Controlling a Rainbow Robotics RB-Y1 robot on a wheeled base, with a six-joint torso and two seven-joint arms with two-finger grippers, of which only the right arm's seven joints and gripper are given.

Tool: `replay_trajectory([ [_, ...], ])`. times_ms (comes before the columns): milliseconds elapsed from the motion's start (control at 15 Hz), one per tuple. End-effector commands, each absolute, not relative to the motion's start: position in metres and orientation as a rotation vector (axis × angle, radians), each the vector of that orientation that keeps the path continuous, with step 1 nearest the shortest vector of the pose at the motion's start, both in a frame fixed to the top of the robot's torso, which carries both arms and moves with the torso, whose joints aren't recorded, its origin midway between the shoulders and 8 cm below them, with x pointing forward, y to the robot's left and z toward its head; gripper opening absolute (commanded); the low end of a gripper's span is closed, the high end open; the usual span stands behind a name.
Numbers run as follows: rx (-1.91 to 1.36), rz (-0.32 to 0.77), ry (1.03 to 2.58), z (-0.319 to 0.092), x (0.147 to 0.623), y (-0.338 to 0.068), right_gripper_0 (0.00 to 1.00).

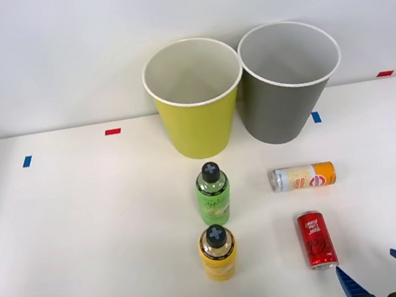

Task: Put cans in the gray bin, plastic bottles in the light green bin

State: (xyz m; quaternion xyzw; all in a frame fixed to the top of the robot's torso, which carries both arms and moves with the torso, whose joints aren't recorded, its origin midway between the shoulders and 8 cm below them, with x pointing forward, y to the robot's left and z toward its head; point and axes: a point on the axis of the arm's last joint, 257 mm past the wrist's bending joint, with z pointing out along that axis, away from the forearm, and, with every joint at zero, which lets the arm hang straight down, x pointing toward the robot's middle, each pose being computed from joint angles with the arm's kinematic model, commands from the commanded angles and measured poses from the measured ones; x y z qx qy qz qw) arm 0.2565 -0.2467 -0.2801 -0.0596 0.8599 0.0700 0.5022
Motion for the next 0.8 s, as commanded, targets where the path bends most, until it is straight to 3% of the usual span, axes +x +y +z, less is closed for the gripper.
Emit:
replay_trajectory([
  [67,-0.188,0.142,2.206,-0.261,0.259,-0.241,1.0],
  [800,-0.184,0.199,2.412,-0.266,0.279,-0.22,1.0],
])
